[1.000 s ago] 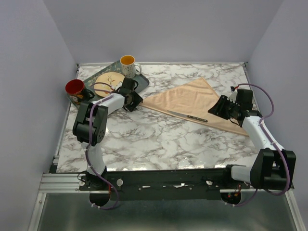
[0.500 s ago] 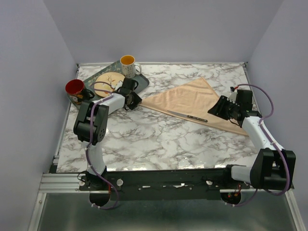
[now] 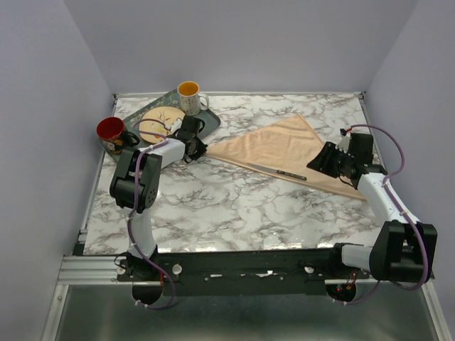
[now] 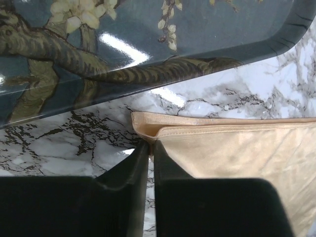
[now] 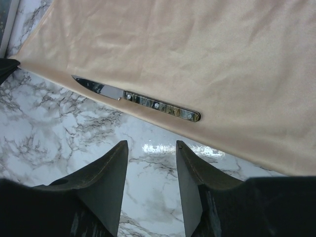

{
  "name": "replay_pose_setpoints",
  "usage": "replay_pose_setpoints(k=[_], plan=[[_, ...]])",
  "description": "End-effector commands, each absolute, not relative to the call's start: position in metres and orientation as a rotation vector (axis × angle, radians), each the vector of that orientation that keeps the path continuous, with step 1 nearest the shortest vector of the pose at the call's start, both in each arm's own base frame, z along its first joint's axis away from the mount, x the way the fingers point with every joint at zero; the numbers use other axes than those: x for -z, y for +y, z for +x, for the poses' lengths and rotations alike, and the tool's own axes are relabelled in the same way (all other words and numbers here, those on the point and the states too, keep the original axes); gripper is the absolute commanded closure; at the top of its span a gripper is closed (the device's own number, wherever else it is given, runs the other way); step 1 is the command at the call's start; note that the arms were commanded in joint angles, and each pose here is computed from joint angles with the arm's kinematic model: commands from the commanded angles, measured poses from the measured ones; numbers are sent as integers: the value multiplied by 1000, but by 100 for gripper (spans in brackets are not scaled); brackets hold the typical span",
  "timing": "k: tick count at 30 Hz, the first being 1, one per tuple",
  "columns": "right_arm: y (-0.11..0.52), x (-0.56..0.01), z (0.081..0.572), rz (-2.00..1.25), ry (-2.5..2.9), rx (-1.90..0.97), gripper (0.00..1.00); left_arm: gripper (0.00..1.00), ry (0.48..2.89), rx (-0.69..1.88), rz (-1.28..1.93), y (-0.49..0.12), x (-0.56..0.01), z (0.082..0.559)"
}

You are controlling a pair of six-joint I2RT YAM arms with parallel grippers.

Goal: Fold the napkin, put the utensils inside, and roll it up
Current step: Fold the napkin

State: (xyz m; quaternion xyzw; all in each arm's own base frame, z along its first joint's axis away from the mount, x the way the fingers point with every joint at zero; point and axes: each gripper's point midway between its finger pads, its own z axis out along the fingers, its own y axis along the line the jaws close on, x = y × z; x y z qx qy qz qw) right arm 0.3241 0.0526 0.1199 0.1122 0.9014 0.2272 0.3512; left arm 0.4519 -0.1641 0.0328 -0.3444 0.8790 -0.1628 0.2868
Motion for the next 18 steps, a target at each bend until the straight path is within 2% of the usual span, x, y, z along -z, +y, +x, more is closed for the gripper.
replay_pose_setpoints(k=[1, 2, 4, 10, 18], plan=[[54, -123, 323, 253, 2308, -596, 48, 90, 2328, 339, -885, -150, -24, 457], [54, -123, 323, 254, 2308, -594, 47, 95, 2328, 333, -871, -150, -25, 459], [52, -123, 324, 258, 2306, -583, 47, 100, 2320, 324, -826, -153, -33, 464], [49, -124, 322, 284, 2311, -556, 47, 100, 2285, 314, -669, -182, -71, 463], [35, -124, 316, 460, 2339, -474, 47, 100, 2282, 367, -329, -266, -120, 435]])
